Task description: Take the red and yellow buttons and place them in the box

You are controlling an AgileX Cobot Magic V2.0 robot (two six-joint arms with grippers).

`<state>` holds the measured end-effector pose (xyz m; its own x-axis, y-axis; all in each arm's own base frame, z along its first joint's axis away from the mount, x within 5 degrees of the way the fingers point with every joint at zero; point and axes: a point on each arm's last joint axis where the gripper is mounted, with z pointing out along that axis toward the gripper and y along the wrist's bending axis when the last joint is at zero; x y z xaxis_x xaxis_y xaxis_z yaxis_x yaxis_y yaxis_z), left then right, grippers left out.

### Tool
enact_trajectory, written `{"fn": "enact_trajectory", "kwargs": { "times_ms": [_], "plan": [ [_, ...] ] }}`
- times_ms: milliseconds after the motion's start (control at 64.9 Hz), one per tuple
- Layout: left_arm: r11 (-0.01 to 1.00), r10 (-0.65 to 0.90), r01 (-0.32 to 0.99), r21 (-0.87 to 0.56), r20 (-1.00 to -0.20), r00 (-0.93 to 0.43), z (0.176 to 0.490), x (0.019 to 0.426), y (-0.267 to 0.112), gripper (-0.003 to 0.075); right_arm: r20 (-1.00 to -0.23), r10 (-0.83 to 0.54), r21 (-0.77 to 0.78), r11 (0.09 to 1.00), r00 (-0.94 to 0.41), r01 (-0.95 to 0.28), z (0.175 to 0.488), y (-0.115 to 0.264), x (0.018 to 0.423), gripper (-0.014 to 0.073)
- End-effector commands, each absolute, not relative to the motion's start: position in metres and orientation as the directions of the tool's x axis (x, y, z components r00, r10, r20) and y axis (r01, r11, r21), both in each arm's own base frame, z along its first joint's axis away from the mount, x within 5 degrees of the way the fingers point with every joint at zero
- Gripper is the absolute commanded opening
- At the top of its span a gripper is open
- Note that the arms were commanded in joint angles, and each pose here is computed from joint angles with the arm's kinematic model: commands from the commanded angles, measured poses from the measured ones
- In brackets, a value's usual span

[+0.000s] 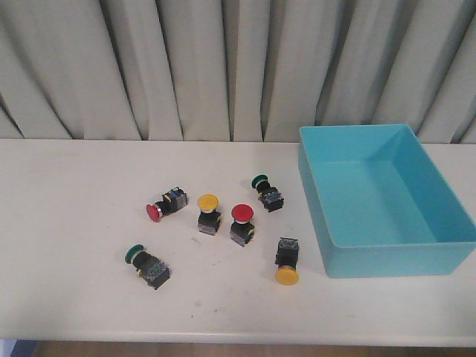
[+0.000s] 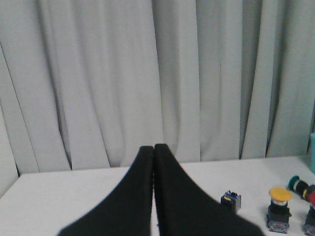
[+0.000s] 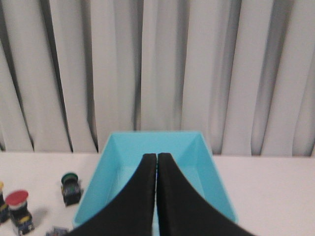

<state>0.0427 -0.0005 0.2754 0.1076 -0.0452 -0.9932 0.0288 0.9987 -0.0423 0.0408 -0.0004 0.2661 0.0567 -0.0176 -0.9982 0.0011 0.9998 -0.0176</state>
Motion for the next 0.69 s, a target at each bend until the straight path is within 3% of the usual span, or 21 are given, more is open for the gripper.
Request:
{"fn": "enact_trajectory", "kwargs": {
  "times_ms": [0,200,493,678],
  "plan": [
    [0.998,-0.052,0.029,-0.049,-0.988,0.146,0.318,0.042,0.000,-0.0006,-0.992,-0.042,-0.041,0.999,0.121,0.014,0.306,-0.001,0.038,-0.0003],
    [1.000,-0.016,0.016,-0.016,-1.000,0.012,0.362,0.064,-0.001,-0.0006,-0.999,-0.041,-0.041,0.999,-0.001,0.013,0.345,-0.001,0.058,-0.0003],
    [1.000,-0.009,0.003,-0.011,-0.938,-0.347,0.319,0.099,-0.001,-0.0006,-0.926,-0.032,-0.036,0.999,-0.377,0.003,0.313,-0.001,0.097,-0.0003],
    [1.000,-0.008,0.002,-0.009,-0.917,-0.399,0.307,0.101,-0.001,-0.0006,-0.874,-0.031,-0.036,0.999,-0.486,0.001,0.302,-0.002,0.103,-0.0003]
  ]
}}
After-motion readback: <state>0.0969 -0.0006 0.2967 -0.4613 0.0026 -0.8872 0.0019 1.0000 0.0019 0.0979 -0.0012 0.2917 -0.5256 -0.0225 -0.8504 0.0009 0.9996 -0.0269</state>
